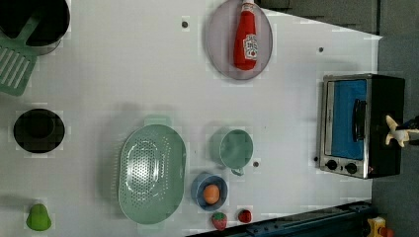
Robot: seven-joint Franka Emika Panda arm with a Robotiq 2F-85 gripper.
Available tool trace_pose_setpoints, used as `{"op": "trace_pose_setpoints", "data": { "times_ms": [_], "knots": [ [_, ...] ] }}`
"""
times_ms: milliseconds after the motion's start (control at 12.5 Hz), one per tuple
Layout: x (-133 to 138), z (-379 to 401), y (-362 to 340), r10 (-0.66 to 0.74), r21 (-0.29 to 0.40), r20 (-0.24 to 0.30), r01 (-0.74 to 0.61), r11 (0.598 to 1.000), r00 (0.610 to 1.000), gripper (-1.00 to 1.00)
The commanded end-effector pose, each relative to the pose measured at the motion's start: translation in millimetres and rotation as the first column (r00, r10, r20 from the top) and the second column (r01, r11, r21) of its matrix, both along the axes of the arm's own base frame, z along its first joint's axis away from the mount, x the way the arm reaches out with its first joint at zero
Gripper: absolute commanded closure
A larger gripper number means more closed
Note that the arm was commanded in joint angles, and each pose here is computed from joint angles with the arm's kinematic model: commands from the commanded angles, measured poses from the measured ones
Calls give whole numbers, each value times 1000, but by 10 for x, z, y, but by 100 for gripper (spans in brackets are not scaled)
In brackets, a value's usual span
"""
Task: Pick banana from table and place on oven.
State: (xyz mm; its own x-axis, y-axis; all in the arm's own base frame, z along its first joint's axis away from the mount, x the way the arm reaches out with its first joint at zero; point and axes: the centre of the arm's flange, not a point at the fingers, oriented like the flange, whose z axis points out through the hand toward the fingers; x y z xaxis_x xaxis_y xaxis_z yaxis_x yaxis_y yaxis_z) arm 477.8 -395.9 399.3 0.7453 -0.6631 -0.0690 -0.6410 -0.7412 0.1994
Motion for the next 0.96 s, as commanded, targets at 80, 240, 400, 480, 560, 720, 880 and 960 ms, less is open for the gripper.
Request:
{"op": "trace_pose_setpoints", "data": {
  "times_ms": [80,240,400,480,560,720,880,960],
  "knots": [
    [231,735,243,101,-34,154,-97,995,983,-100],
    [254,1191,502,154,-40,198,-149,988,968,-100],
    [212,1516,927,173,-2,180,-175,985,968,-100],
    [202,1637,1209,123,35,171,-131,991,977,-100],
    [198,1744,1534,57,67,151,-68,995,987,-100],
    [241,1902,2295,-50,90,100,41,995,994,-100],
    [367,1958,3037,-143,64,108,137,988,984,-100],
    [412,1976,3355,-184,53,121,179,982,975,-100]
  ]
}}
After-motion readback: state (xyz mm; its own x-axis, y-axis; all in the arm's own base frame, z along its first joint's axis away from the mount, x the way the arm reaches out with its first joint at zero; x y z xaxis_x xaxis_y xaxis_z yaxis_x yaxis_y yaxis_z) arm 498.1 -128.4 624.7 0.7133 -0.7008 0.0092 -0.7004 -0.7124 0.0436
